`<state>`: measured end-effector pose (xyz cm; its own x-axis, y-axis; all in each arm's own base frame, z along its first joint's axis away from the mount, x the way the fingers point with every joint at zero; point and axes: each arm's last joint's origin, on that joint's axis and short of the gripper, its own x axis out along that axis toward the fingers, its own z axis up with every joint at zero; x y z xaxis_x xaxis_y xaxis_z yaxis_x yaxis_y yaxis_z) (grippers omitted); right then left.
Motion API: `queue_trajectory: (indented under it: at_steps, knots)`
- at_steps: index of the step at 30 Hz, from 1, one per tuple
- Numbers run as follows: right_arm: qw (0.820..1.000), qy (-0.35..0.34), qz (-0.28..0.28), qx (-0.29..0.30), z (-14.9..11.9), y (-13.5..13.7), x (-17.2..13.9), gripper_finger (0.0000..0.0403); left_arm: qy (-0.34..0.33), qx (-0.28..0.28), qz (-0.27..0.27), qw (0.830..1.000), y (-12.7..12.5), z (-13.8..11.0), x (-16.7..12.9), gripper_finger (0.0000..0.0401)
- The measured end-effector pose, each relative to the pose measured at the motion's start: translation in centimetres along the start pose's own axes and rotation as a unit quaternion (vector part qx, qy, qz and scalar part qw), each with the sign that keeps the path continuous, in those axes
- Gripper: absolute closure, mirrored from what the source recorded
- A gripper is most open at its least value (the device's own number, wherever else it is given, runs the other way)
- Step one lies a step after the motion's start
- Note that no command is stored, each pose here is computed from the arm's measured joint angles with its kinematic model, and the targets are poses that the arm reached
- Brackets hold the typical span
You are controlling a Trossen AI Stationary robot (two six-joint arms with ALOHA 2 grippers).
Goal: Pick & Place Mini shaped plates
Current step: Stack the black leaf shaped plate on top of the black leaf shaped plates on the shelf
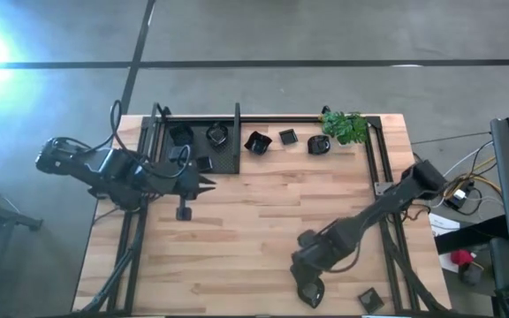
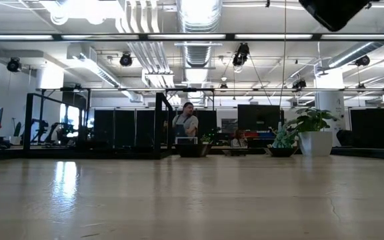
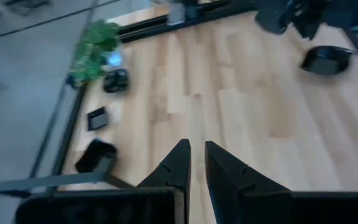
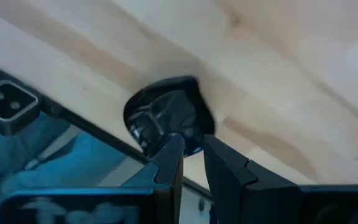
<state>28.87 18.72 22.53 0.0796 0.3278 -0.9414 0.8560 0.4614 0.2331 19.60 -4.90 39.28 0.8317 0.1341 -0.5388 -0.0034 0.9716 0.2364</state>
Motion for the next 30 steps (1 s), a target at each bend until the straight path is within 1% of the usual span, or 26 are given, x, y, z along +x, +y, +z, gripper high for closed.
queue_trajectory:
  at_steps: [3,6,10,14,17,22,28,30]
  knots:
    - [1.0,0.019,-0.007,-0.008,0.1,0.4,1.4,0.0342,0.004,0.005,-0.021,1.0,-0.1,-0.1,-0.1,0.036]
    - [1.0,0.021,-0.02,-0.01,0.3,0.5,2.4,0.0342,0.005,0.014,-0.026,1.0,-0.1,-0.2,-0.1,0.036]
    - [0.999,0.029,-0.032,-0.015,0.3,0.5,3.1,0.0342,0.007,0.013,-0.033,0.999,-0.2,-0.2,-0.1,0.036]
    - [0.999,0.026,-0.038,-0.026,0.4,0.3,3.4,0.0342,0.008,0.017,-0.061,0.998,-0.3,-0.2,-0.1,0.036]
    - [0.999,0.006,-0.048,-0.024,0.6,0.0,3.6,0.0342,0.007,0.025,-0.063,0.998,-0.4,-0.3,-0.1,0.036]
    - [0.998,0.003,-0.053,-0.023,0.7,-0.3,3.9,0.0342,0.015,0.038,-0.064,0.997,-0.6,-0.7,0.2,0.036]
    - [0.998,0.003,-0.052,-0.037,0.5,-0.3,4.0,0.0342,0.045,0.053,-0.066,0.995,-1.1,-2.1,1.5,0.036]
    - [0.998,0.003,-0.054,-0.039,0.5,-0.4,4.1,0.0342,0.042,0.055,-0.066,0.995,-1.3,-2.4,2.0,0.036]
